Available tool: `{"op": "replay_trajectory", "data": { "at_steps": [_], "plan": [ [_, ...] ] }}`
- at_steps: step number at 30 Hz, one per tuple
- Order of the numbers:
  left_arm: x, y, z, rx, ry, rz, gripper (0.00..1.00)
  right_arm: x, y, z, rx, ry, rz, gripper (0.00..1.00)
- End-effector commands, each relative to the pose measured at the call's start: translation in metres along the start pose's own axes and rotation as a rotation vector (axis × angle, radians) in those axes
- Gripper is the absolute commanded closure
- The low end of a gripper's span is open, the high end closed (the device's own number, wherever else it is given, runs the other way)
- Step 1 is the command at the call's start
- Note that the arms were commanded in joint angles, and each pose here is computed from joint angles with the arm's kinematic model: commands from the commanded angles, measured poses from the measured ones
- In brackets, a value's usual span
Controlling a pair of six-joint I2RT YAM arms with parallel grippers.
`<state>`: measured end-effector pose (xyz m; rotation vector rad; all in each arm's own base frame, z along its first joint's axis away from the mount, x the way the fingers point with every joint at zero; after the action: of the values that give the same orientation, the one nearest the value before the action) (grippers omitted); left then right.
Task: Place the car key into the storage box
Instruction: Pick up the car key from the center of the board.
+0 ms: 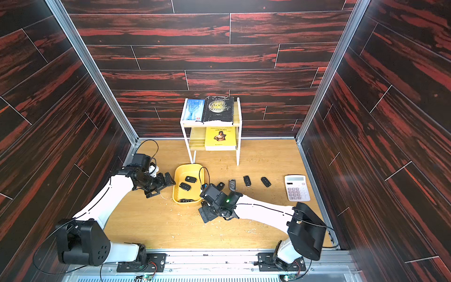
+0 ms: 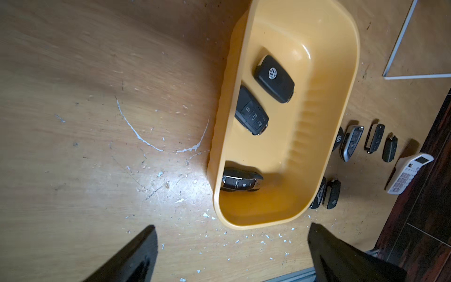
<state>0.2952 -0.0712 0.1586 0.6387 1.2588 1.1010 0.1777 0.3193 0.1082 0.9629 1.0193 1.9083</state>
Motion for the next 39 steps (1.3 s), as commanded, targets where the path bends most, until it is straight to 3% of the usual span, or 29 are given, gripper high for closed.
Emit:
{"op": "replay_trajectory", "data": {
  "at_steps": [1,9,32,35,39],
  "plan": [
    [-0.002,0.004,0.003,-0.019,-0.024,0.0,0.01,0.001,-0.011,0.006,-0.024,-0.014,-0.005,0.11],
    [0.004,-0.017,0.001,0.037,0.0,-0.003,0.04,0.005,-0.039,0.012,-0.006,0.004,-0.043,0.17],
    [0.0,-0.013,0.001,-0.006,-0.013,-0.029,0.04,-0.005,-0.08,0.024,-0.027,0.035,-0.167,0.24],
    [0.0,-0.012,0.001,-0.008,-0.016,-0.028,0.04,-0.007,-0.084,0.023,-0.024,0.042,-0.177,0.33],
    [0.001,-0.011,0.0,-0.008,-0.017,-0.023,0.04,-0.008,-0.086,0.02,-0.015,0.043,-0.178,0.38]
  ]
}}
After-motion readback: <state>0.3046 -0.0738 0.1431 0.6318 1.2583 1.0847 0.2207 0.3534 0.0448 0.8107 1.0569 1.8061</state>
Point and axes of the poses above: each gripper's point midway between its finger pads, its own y axis back along the fingers, its own x axis along the line the jaws close on, z = x × y, the point moved 2 cm from there along y, back along the fingers, and after that the axes turned 13 degrees about -y, right-handed, at the moved point
